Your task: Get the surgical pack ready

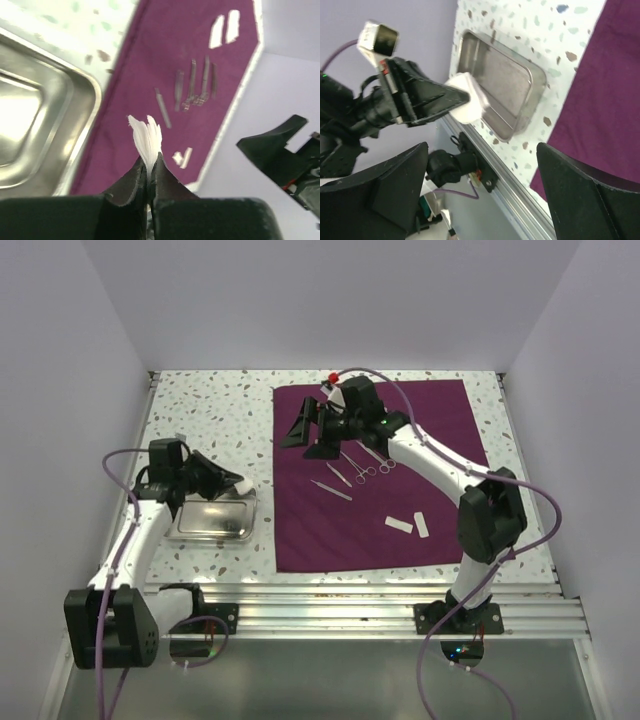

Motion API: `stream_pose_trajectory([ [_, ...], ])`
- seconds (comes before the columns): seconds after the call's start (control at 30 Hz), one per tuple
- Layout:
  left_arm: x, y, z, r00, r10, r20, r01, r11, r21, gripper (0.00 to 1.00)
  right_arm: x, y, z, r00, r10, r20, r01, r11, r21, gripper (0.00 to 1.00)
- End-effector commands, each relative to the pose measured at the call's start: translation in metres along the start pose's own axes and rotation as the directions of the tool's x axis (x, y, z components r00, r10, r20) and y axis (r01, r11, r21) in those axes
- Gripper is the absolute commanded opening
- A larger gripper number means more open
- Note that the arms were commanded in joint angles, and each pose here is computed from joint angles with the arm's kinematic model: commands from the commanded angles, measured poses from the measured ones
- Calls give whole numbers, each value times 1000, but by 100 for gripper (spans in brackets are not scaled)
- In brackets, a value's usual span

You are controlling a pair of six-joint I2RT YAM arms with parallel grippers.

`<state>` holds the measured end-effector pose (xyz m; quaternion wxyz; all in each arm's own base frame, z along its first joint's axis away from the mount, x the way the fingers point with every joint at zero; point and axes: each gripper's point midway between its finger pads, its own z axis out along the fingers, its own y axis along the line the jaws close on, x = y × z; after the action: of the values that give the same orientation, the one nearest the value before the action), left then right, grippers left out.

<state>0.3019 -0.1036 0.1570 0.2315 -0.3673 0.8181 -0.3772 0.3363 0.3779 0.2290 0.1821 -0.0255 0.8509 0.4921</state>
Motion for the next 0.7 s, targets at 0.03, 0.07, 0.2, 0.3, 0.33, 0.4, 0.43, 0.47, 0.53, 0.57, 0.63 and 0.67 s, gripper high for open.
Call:
stream_pose_trajectory([
  [0.03,4,72,-25,992,121,38,-106,957,-270,0,19,-33,4,995,5,-98,4,996,93,93],
  [0.07,-3,81,-28,988,132,74,-102,942,-320,0,19,-35,5,995,0,-104,10,995,95,93],
  [0.2,-6,105,-29,989,102,106,-49,909,-415,0,22,-41,4,992,-4,-123,17,994,103,94],
  [0.3,1,105,-3,997,-1,75,26,942,-333,0,22,-43,3,992,-5,-127,18,994,106,94],
  [0.33,5,105,2,998,-30,57,46,947,-318,0,23,-45,2,992,-4,-128,18,994,109,94],
  [0.4,5,107,12,997,-70,45,80,949,-306,0,21,-43,1,992,-9,-123,22,994,107,94],
  [0.43,4,110,14,996,-74,47,85,945,-316,0,20,-45,-1,993,-7,-119,20,994,110,94],
  [0.47,2,112,15,996,-74,58,89,939,-332,0,17,-43,-3,994,-11,-112,23,994,106,94],
  [0.53,1,118,18,993,-103,62,118,933,-340,0,14,-44,-7,995,-15,-101,26,994,110,95],
  [0.57,2,120,20,992,-114,60,128,933,-335,0,13,-46,-9,995,-15,-97,26,993,114,95],
  [0.63,3,122,26,987,-150,63,162,935,-316,0,11,-51,-12,996,-10,-87,21,992,123,95],
  [0.67,6,125,29,982,-183,57,191,929,-317,0,10,-52,-12,996,-7,-86,18,992,123,95],
])
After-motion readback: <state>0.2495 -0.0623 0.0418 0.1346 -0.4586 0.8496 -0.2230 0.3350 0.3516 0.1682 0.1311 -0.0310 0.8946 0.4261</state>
